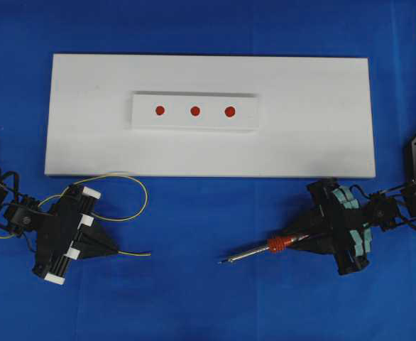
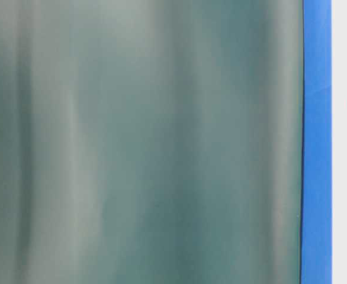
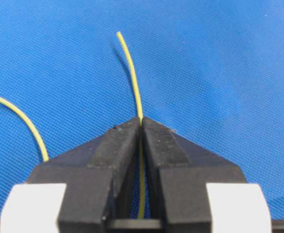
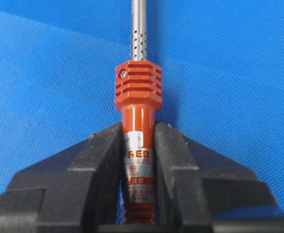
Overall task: Touch the tip of the soldering iron to the tip of the solder at the mark.
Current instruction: 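Lift both tools and carry them toward the red-dot strip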
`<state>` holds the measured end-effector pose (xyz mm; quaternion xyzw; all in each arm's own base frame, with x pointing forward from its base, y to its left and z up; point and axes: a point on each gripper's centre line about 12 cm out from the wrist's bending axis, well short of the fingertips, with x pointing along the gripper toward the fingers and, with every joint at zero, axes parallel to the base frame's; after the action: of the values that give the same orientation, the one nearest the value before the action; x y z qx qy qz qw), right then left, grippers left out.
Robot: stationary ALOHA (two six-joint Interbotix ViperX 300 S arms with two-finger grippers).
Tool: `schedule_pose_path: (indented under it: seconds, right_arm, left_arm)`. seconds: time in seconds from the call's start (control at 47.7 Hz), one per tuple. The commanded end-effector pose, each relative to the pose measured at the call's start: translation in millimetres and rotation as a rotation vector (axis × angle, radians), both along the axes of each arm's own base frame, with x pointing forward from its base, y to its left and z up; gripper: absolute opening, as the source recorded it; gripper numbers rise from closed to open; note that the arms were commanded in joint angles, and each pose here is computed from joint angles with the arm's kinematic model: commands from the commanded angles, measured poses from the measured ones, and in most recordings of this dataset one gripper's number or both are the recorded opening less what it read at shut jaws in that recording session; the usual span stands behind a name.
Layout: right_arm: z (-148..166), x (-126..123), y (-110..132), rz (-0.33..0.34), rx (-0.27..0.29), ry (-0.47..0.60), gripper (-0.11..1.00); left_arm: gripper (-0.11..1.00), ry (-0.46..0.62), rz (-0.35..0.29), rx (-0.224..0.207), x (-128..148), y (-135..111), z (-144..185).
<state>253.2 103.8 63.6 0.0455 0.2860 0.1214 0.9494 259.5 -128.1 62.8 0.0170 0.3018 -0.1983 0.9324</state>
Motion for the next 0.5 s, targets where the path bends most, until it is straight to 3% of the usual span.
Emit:
schedule_pose_path:
  seconds: [0.0,0.231,0.483]
  right_arm:
    - [3.6,3.7,1.0,0.001,0.005,-0.018,0.06]
    - [22.4,8.0,3.0,-0.003,0.028,-0.03,0.06]
    - [83.2,15.4,-3.7,-0.02,0.057,-0.001,0.06]
  left_arm:
    - [0.01,-0.018,-0.005,-0.009,3.8,-3.1,4.9]
    - [0.01,-0.052,0.009,-0.051,14.3,-8.5,31.9]
    - [0.01,-0.001,0.021,-0.036,21.8,-9.5,89.0]
